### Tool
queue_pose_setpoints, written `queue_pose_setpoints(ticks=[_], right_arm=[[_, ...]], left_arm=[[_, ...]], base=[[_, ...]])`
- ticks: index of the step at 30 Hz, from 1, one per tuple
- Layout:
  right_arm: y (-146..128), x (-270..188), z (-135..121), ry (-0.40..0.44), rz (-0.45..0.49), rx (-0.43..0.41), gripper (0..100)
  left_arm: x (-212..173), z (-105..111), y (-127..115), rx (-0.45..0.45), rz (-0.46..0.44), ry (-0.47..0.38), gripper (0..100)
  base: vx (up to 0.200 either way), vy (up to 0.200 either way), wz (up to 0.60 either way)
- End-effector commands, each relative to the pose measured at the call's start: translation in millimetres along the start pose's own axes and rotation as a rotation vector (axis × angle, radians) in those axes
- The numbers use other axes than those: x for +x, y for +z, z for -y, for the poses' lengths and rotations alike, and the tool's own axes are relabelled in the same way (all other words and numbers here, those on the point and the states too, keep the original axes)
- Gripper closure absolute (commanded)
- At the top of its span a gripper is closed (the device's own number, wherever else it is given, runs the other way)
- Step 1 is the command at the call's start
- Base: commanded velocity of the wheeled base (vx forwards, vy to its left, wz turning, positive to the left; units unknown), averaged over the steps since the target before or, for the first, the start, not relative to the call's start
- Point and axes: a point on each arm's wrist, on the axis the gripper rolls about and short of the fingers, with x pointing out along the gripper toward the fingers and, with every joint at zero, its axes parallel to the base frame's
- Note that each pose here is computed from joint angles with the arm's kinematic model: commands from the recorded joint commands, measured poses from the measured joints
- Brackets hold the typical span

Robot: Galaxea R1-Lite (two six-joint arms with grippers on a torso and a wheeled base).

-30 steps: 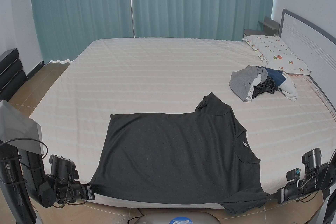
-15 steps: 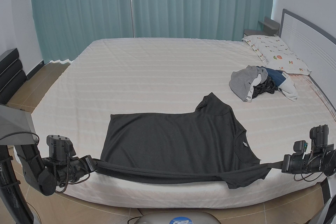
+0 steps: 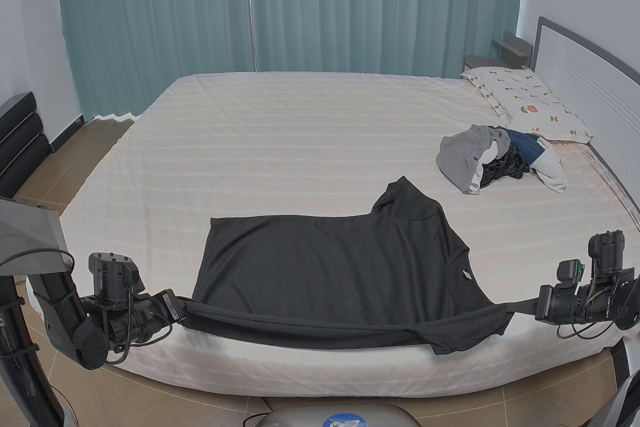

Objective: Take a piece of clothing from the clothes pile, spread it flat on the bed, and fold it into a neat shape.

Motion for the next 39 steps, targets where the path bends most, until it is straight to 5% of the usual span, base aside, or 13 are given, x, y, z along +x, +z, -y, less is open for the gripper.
queue_pose_setpoints(ticks=[1, 22, 39], right_arm=[[1, 12, 8, -0.014, -0.032, 0.02, 100], [38, 74, 25, 0.002, -0.049, 0.094, 100], [48, 106, 37, -0.019, -0.054, 0.173, 100]], left_arm=[[12, -2, -1, -0.004, -0.016, 0.007, 100], [58, 2, 12, -0.195, 0.019, -0.011, 100], [79, 1, 16, -0.245, 0.043, -0.003, 100]], base=[[0.0, 0.0, 0.0], [0.0, 0.0, 0.0], [0.0, 0.0, 0.0]])
